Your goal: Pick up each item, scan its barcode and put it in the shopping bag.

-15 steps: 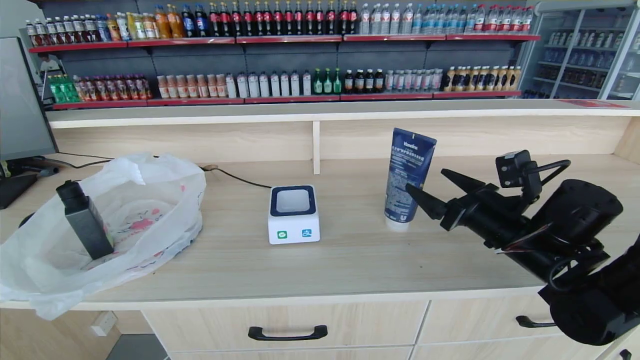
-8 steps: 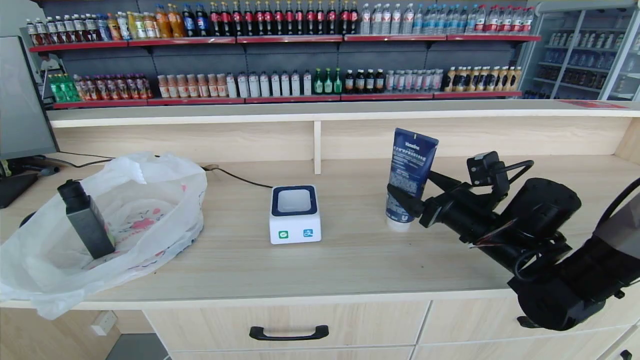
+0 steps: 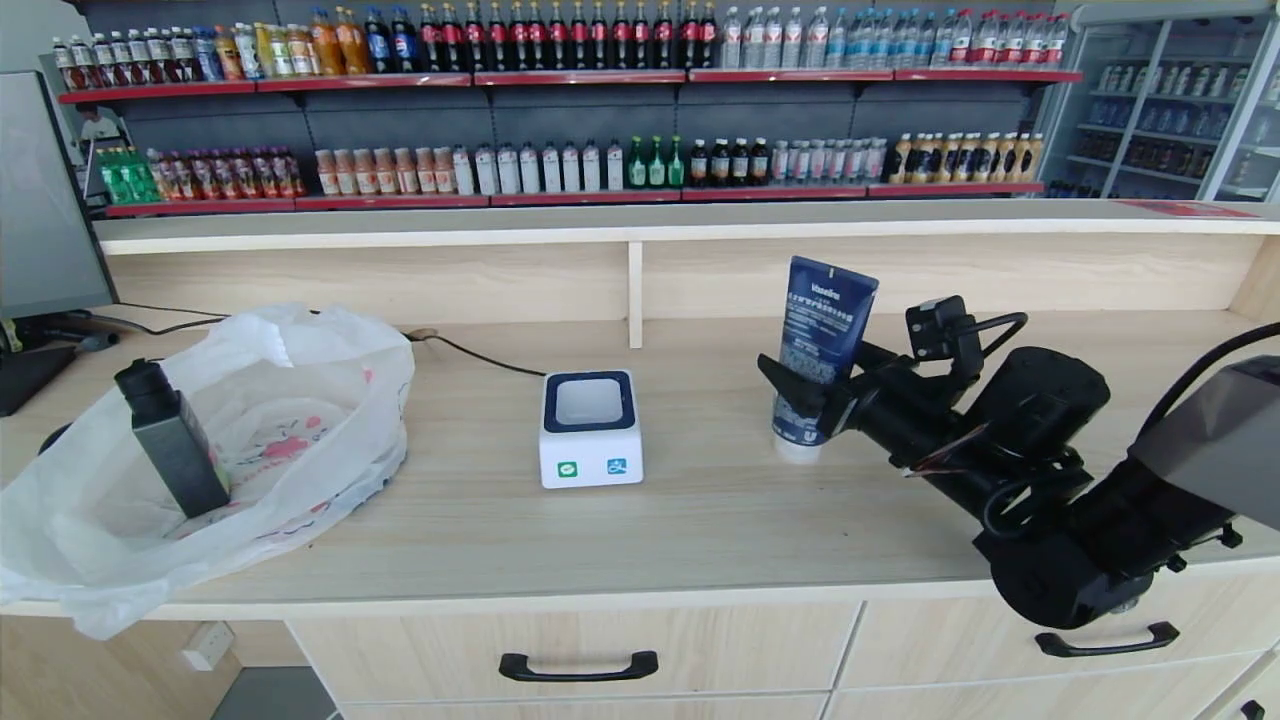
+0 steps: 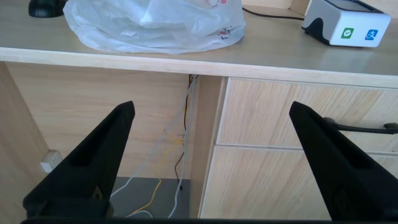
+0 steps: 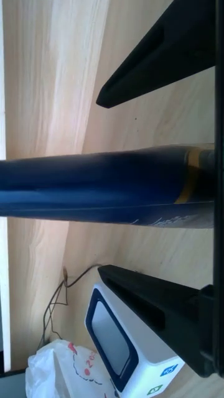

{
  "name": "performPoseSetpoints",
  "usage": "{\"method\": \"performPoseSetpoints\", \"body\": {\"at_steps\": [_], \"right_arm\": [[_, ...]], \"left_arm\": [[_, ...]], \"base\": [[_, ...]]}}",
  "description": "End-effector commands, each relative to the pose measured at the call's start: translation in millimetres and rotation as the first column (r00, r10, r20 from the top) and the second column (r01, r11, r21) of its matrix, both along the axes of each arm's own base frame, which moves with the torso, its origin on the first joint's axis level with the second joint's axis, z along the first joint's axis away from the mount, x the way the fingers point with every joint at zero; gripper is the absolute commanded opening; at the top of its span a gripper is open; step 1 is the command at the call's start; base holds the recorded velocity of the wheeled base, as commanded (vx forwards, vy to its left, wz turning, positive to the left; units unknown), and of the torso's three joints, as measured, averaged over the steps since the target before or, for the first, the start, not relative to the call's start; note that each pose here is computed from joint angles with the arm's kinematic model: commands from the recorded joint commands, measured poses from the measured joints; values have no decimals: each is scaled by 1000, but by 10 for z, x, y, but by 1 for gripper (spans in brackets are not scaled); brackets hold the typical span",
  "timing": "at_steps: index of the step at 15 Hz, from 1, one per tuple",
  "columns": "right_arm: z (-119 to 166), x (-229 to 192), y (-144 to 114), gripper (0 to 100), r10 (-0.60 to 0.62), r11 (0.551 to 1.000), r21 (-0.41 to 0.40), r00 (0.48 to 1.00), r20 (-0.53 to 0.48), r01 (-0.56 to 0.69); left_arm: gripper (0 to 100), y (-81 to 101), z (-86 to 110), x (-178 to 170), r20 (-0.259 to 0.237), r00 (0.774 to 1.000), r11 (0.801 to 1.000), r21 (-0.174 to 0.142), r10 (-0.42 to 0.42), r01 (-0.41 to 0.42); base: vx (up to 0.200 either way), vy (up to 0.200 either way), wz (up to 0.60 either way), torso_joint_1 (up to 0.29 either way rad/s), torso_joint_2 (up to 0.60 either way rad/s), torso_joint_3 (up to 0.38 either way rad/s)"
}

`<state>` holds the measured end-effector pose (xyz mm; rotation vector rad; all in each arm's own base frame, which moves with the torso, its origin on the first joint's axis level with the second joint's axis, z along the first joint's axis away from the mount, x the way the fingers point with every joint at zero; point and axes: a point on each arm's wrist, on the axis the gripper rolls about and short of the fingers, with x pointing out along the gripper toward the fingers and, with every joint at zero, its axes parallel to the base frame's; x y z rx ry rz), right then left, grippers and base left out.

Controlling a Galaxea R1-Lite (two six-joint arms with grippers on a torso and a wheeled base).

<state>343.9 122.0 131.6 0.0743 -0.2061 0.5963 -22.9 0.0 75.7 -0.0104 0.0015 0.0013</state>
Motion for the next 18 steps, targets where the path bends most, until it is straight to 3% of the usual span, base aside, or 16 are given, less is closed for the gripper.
{"method": "performPoseSetpoints", "body": {"at_steps": [1,9,10,18], "right_arm": [[-22,28,12,100,1,1000,-1,1000,-1,-1],[-161,143,56,100,1,1000,-7,1000,-13,-1],[-174,133,53,0,-1,1000,-13,1000,-14,1],[-179,160,29,0,-61,998,16,998,-19,62]], "left_arm": [[100,0,-1,0,0,1000,1000,0,0,0],[100,0,1,0,1,1000,1000,0,0,0],[100,0,-1,1,-2,1000,1000,0,0,0],[100,0,1,0,1,1000,1000,0,0,0]], "base": [[0,0,0,0,0,0],[0,0,0,0,0,0],[0,0,0,0,0,0],[0,0,0,0,0,0]]}}
